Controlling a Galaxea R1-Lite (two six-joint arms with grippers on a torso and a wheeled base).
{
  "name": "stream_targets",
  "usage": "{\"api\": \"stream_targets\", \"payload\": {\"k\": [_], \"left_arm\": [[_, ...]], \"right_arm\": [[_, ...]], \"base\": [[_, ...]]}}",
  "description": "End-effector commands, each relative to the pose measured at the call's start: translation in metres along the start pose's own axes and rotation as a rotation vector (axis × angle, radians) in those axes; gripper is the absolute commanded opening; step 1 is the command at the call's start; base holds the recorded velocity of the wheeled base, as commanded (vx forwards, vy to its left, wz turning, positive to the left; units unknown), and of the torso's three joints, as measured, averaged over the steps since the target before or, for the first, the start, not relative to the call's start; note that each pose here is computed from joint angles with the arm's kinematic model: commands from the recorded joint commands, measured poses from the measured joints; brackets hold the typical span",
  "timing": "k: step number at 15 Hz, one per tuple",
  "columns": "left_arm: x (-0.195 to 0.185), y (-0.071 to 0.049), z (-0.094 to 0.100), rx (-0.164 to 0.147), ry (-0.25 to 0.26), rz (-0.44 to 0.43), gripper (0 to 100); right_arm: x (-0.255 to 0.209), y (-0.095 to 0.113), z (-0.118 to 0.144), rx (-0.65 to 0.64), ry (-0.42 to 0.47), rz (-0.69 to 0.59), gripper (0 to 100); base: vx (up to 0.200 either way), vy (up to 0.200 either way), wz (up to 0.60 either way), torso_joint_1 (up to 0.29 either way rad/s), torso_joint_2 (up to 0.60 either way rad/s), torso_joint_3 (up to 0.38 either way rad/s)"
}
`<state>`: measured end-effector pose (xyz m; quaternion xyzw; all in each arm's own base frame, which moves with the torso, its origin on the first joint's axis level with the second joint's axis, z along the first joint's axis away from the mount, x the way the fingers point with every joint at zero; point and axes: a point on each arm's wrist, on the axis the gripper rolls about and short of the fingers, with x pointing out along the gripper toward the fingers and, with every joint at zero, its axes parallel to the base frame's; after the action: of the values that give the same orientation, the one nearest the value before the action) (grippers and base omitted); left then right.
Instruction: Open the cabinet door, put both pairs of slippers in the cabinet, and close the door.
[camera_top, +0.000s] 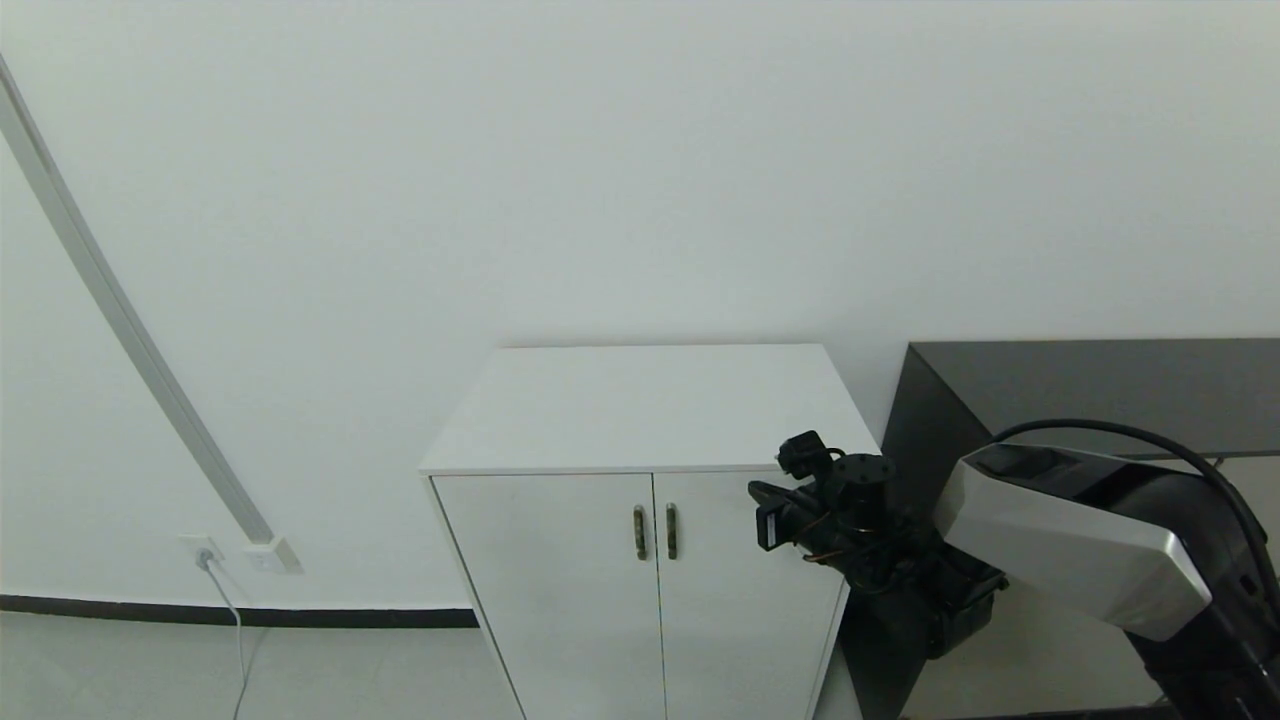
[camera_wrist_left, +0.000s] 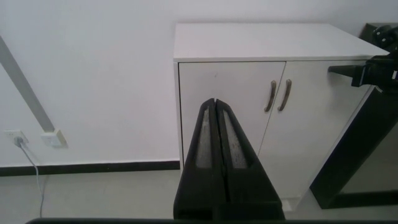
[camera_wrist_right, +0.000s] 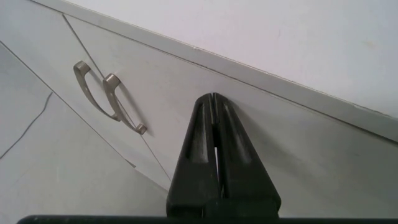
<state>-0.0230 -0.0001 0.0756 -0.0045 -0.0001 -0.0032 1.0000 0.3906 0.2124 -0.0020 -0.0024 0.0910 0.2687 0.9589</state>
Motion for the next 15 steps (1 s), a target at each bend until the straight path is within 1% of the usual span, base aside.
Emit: {"api": "stream_targets", "payload": {"k": [1,3,4,6,8,11,14,15], "left_arm": [[0.000,0.000,0.000,-0.002,0.002,0.000,0],[0.000,0.000,0.000,-0.002,0.002,0.000,0],[0.000,0.000,0.000,-0.002,0.002,0.000,0],[0.000,0.000,0.000,-0.002,0.002,0.000,0],[0.000,0.000,0.000,-0.002,0.002,0.000,0],[0.000,0.000,0.000,-0.002,0.002,0.000,0],[0.000,0.000,0.000,0.000,0.002,0.000,0],[0.000,0.000,0.000,0.000,0.002,0.000,0]], "right_arm": [[-0.001,0.000,0.001,0.000,-0.004,0.000,0],[-0.003,0.000,0.006,-0.001,-0.014,0.000,0],[-0.009,0.001,0.007,0.000,-0.002,0.000,0],[-0.019,0.002,0.016,0.003,-0.008,0.001,0],[-0.042,0.004,0.034,0.003,-0.028,0.001,0],[-0.086,0.003,0.042,0.005,-0.027,-0.047,0],[-0.130,-0.011,0.054,0.011,-0.058,-0.145,0],[-0.157,-0.023,0.060,0.018,-0.066,-0.199,0]], "base": [[0.000,0.000,0.00,0.000,0.00,0.000],[0.000,0.000,0.00,0.000,0.00,0.000],[0.000,0.000,0.00,0.000,0.00,0.000],[0.000,0.000,0.00,0.000,0.00,0.000],[0.000,0.000,0.00,0.000,0.00,0.000],[0.000,0.000,0.00,0.000,0.00,0.000],[0.000,0.000,0.00,0.000,0.00,0.000],[0.000,0.000,0.00,0.000,0.00,0.000]]}}
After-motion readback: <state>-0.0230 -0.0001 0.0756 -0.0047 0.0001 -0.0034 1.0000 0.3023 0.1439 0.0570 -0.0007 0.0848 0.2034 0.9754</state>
